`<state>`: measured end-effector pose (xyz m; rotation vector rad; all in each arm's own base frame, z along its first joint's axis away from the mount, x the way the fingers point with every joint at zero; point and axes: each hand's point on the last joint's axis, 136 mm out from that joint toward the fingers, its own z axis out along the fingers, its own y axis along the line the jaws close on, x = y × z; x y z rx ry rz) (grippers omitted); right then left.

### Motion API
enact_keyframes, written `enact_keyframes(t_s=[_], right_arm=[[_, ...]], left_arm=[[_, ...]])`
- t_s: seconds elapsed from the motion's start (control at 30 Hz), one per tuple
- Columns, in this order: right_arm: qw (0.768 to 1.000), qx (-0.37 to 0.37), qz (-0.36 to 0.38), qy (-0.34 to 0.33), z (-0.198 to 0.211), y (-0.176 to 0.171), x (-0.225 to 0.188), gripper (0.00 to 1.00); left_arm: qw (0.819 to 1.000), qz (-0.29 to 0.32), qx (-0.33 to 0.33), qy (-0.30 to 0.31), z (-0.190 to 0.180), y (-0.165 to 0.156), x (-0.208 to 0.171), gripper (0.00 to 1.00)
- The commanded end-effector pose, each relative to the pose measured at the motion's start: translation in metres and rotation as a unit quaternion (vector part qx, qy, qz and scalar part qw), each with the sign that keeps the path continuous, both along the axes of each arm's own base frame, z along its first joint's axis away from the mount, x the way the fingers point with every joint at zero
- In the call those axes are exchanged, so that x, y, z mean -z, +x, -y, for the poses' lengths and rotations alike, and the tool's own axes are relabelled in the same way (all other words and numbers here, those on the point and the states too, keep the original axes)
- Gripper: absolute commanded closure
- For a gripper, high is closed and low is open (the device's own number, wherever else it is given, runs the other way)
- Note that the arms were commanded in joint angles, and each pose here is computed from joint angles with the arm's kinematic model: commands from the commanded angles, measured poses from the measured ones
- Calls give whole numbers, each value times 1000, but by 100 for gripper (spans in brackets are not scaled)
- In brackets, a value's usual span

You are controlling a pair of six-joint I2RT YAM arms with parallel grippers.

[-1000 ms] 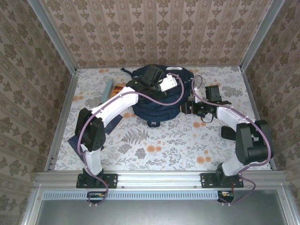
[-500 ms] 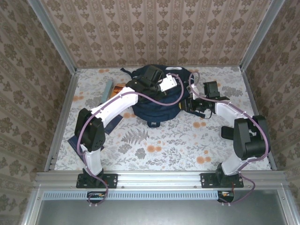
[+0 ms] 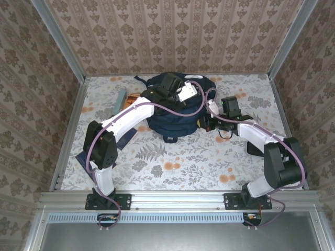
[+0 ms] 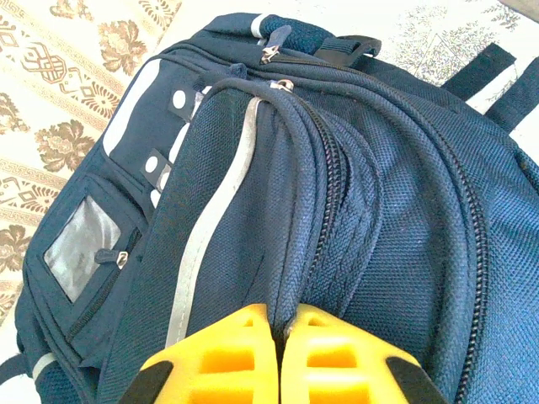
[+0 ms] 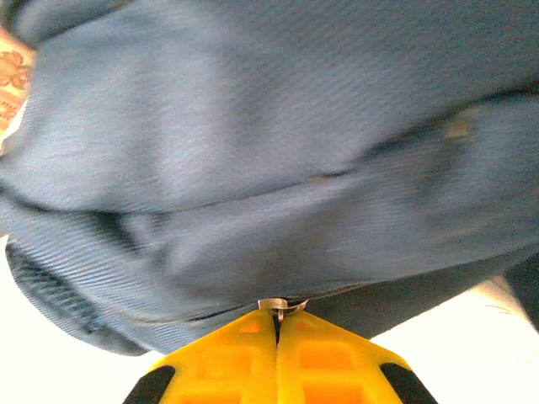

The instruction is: Pack the student bag

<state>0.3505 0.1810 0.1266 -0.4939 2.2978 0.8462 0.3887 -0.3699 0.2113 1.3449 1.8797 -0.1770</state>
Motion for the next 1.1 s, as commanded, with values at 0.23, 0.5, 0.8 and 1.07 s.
enact_keyframes(t_s=[0.23,0.5,0.8,1.07], right_arm=[[995,-45,57,65,-80,-32,-38,100],[992,72,56,90,-36,-26,-46,71],[945,275,-27,175,37,-15,-52,26],[895,319,-130,283,39,13,-55,22]], left_arm=[[989,31,-59,-129,17,18,-67,100],[987,14,-65,-145,8,12,-64,100],[984,2,-69,-164,4,10,-64,100],[983,-6,-62,-173,5,5,-65,100]])
